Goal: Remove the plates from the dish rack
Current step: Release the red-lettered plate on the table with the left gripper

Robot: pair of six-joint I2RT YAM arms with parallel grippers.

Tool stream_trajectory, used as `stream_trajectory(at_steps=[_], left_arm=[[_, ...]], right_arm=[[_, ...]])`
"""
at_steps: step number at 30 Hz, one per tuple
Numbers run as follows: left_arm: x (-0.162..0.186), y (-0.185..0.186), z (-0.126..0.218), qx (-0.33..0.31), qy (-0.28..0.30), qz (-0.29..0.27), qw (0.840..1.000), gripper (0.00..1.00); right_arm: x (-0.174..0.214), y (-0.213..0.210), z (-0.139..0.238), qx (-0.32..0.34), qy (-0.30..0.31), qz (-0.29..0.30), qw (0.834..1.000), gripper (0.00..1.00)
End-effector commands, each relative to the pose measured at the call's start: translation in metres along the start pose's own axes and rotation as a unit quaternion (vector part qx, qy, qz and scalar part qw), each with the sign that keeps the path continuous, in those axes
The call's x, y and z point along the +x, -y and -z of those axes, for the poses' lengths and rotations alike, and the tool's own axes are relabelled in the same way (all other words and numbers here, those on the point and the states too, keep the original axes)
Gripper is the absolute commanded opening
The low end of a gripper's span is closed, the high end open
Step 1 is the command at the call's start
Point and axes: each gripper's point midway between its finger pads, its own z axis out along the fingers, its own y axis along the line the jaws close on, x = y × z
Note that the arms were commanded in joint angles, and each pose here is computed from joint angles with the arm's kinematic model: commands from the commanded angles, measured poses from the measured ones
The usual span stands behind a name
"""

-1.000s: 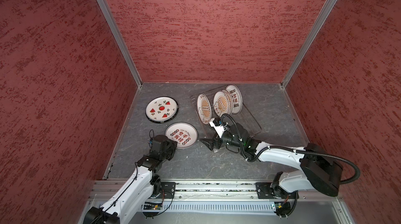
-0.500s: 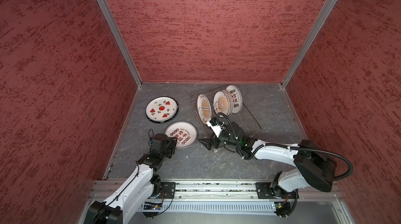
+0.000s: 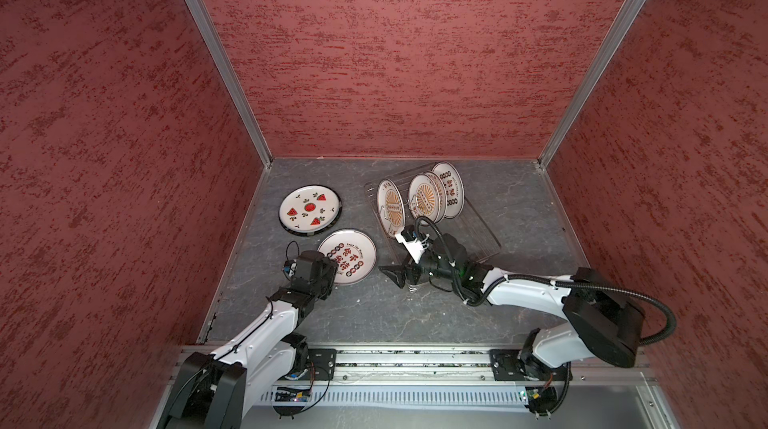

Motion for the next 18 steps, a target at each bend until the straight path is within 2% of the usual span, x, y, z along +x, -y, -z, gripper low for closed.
stream_trajectory(at_steps=[1,5,11,14,18], left_arm=[[-0.013,-0.004,0.003,-0.020,0.036,-0.018,0.999,0.64],[-0.025,-0.009,0.009,-0.037,0.069,-0.014,0.997,0.74],[-0.037,-0.013,0.019,-0.051,0.104,-0.016,0.993,0.76],[-0.051,-0.015,0.029,-0.056,0.143,-0.020,0.988,0.80],[-0.063,-0.007,0.043,-0.036,0.167,-0.026,0.985,0.84]], right_arm=[[-0.012,-0.007,-0.002,-0.013,0.011,0.017,1.000,0.99],[-0.012,-0.007,-0.002,-0.012,0.011,0.018,1.000,0.99],[-0.015,-0.007,0.002,-0.010,0.019,0.020,1.000,0.99],[-0.033,-0.010,0.021,-0.002,0.071,0.027,0.997,0.99],[-0.055,-0.019,0.065,-0.003,0.168,0.039,0.985,0.99]])
